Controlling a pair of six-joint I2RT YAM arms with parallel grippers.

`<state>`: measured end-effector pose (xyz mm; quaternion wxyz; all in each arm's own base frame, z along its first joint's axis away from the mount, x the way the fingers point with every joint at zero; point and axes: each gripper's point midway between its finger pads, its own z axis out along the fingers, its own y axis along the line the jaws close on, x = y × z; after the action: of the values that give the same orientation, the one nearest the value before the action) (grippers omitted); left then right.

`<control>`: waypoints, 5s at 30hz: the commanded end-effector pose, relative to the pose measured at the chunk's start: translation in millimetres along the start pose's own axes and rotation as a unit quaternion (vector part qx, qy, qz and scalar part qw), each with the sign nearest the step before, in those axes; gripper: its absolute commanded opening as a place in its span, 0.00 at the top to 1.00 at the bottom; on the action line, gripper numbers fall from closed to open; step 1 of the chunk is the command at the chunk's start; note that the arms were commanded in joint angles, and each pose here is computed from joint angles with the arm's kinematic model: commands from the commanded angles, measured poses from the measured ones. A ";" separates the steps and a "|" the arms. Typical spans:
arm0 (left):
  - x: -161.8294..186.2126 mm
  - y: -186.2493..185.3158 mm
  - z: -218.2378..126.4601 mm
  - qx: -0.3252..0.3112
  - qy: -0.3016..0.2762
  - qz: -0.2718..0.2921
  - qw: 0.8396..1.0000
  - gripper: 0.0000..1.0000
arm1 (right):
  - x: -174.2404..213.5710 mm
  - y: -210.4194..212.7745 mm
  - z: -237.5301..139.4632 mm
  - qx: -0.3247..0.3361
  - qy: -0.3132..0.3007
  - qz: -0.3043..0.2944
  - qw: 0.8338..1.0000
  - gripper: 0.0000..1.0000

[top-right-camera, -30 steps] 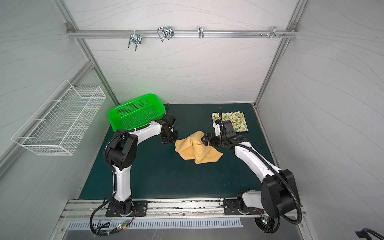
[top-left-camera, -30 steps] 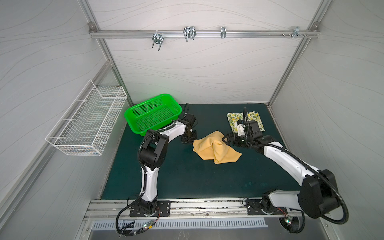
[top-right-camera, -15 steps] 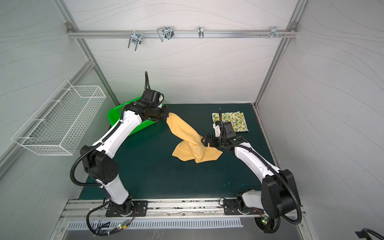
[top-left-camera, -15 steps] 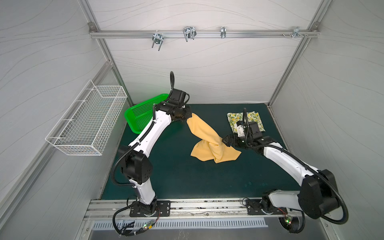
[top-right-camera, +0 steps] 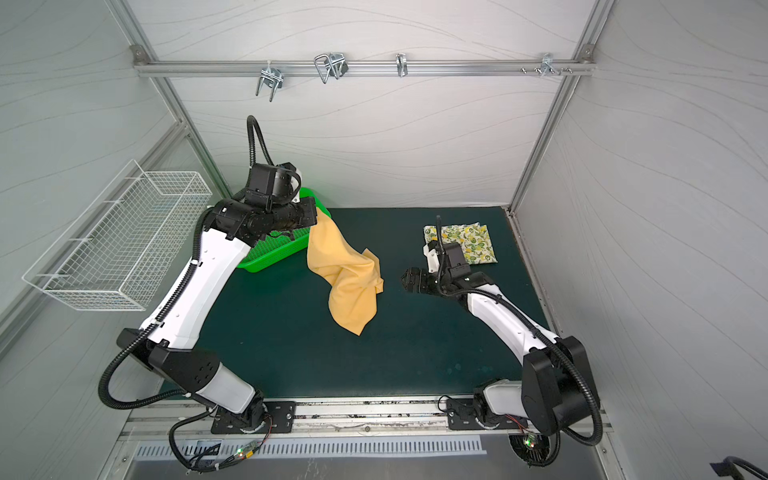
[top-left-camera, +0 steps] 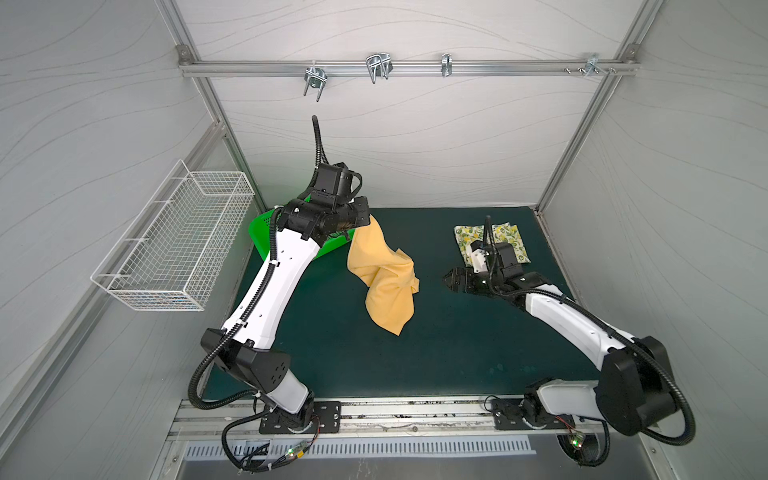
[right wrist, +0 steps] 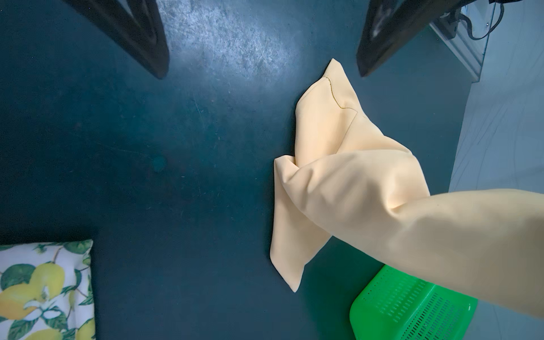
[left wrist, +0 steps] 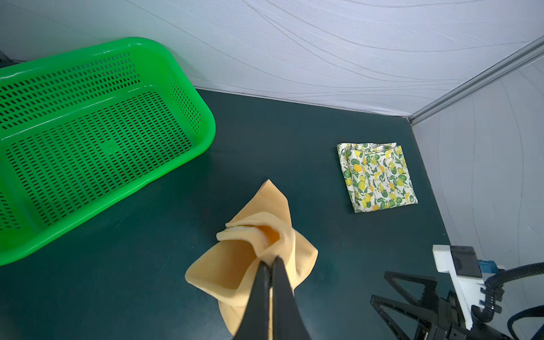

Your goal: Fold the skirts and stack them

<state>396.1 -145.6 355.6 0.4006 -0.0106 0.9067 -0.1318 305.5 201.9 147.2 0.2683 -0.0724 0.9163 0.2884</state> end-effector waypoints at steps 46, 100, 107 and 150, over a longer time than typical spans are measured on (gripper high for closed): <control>-11.5 42.1 16.4 -0.022 -0.005 -0.002 1.000 1.00 | 170.7 99.4 158.3 0.097 0.144 -0.253 0.952 0.32; 39.2 68.6 96.7 -0.013 0.091 -0.041 0.995 1.00 | 149.3 95.1 140.3 0.058 0.144 -0.131 0.979 0.15; 40.9 69.6 98.6 -0.013 0.094 -0.042 0.995 1.00 | 144.2 90.7 148.7 0.034 0.151 -0.070 0.986 0.77; 119.4 94.7 87.2 -0.040 0.114 -0.106 0.987 1.00 | -37.9 -78.6 -26.1 0.131 -0.064 0.053 0.988 0.01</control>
<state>375.2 -88.4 171.6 0.2401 -0.0996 0.9580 -0.1210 356.3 103.3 125.0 0.2924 0.0633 0.9387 0.1713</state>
